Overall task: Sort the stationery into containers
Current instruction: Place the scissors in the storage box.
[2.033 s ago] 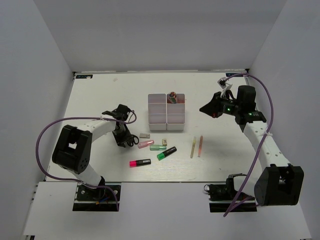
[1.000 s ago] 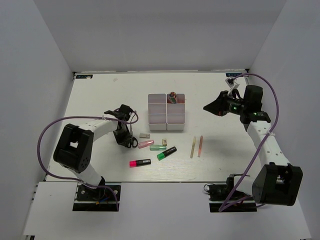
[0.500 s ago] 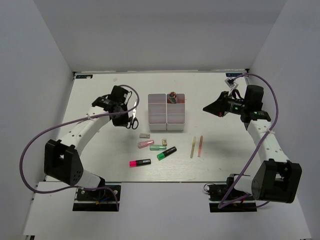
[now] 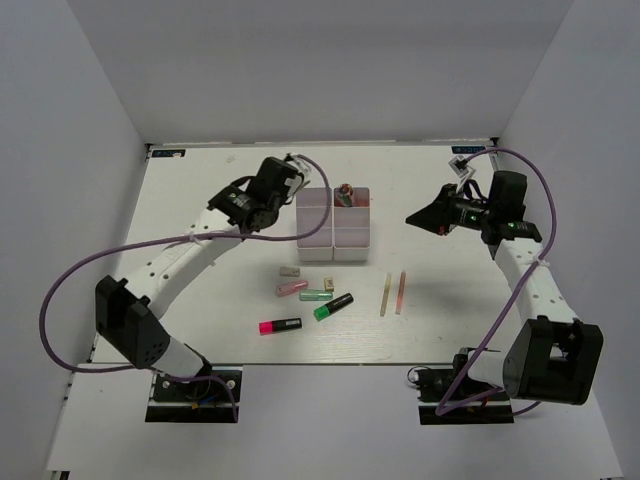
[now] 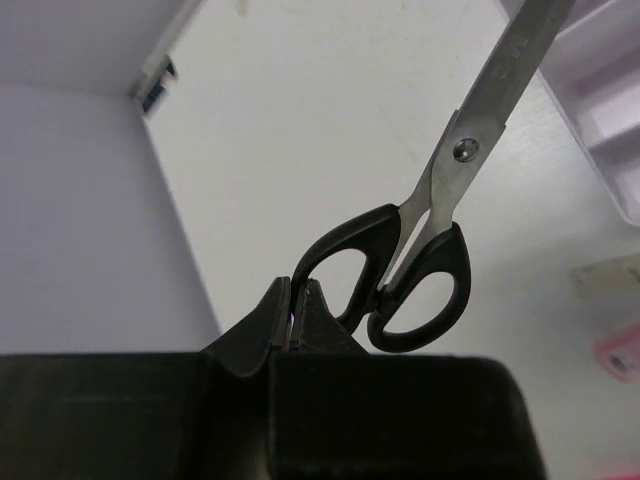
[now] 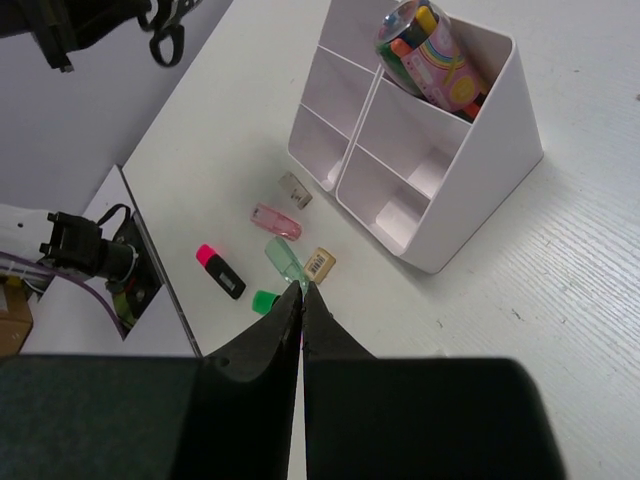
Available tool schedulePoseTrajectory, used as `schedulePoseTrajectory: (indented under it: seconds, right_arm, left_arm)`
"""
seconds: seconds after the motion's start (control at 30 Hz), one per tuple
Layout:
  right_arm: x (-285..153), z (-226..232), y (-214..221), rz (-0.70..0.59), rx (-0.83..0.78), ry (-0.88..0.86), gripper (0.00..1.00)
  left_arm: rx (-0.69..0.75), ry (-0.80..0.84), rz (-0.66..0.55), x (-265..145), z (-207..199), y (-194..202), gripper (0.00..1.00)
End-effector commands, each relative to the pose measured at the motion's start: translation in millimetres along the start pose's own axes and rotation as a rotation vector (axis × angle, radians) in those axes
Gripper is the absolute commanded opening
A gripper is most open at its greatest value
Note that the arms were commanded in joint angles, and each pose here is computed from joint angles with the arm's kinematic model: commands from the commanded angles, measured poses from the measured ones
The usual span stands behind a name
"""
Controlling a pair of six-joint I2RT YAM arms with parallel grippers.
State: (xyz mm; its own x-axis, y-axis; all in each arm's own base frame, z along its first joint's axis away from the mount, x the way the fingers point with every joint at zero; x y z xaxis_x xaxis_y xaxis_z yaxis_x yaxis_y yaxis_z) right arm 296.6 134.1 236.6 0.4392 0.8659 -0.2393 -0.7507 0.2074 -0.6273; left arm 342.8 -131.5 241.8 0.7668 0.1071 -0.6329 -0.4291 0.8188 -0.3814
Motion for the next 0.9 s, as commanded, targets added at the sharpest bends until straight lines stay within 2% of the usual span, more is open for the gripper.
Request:
schedulePoseTrajectory:
  seconds: [0.0, 0.07, 0.1, 0.13, 0.2, 0.27, 0.3, 0.33, 0.43, 0.53, 0.67, 0.87]
  right_arm:
    - [-2, 9, -10, -0.005, -0.021, -0.028, 0.04]
    - [-2, 9, -9, -0.004, -0.019, -0.031, 0.04]
    - [-2, 9, -9, -0.005, -0.019, -0.03, 0.04]
    - [-4, 8, -10, -0.01, -0.019, -0.026, 0.04]
    - [-4, 9, -11, -0.012, -0.016, -0.027, 0.05]
    - [-6, 8, -12, -0.017, -0.013, -0.027, 0.05]
    - [-6, 7, -11, -0.015, -0.003, -0.027, 0.05]
    - [-6, 7, -12, -0.016, -0.002, -0.028, 0.05]
    - [-8, 3, -12, -0.02, 0.017, -0.026, 0.05]
    - [-11, 4, -16, -0.031, 0.023, -0.038, 0.05]
    - [-13, 1, -16, -0.037, 0.041, -0.038, 0.05]
    - [-14, -2, -19, -0.046, 0.061, -0.043, 0.05]
  left_arm:
    - [0.264, -0.283, -0.051, 0, 38, -36, 0.0]
    - [0.435, -0.361, -0.047, 6, 41, -53, 0.0]
    - [0.423, -0.42, -0.083, 2, 46, -68, 0.0]
    - [0.516, -0.448, -0.082, 0, 48, -77, 0.0]
    - [0.546, -0.55, -0.149, -4, 54, -105, 0.0]
    - [0.74, -0.606, -0.141, -8, 54, -124, 0.0]
    - [0.676, -0.674, -0.197, -12, 59, -140, 0.0]
    - [0.725, -0.706, -0.195, -19, 64, -148, 0.0]
    - [0.737, -0.786, -0.25, -30, 73, -172, 0.0]
    - [0.737, -0.832, -0.272, -30, 79, -178, 0.0]
    - [0.733, -0.862, -0.269, -35, 87, -175, 0.0]
    - [0.796, -0.821, -0.248, -33, 85, -145, 0.0]
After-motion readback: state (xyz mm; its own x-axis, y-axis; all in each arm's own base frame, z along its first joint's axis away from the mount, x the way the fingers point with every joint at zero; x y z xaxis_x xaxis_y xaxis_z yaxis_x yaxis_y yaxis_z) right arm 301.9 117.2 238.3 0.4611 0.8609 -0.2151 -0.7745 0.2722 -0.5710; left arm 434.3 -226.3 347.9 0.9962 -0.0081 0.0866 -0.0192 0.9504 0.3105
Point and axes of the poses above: each gripper's point midway between its finger pads, its own x axis out along the fingers, its own z axis along the line the jaws close on, y = z × x, the point moved 1 cm from there along -x, back along the fingers, and after that the axes turned 14 degrees about x, right-handed, at the moved point
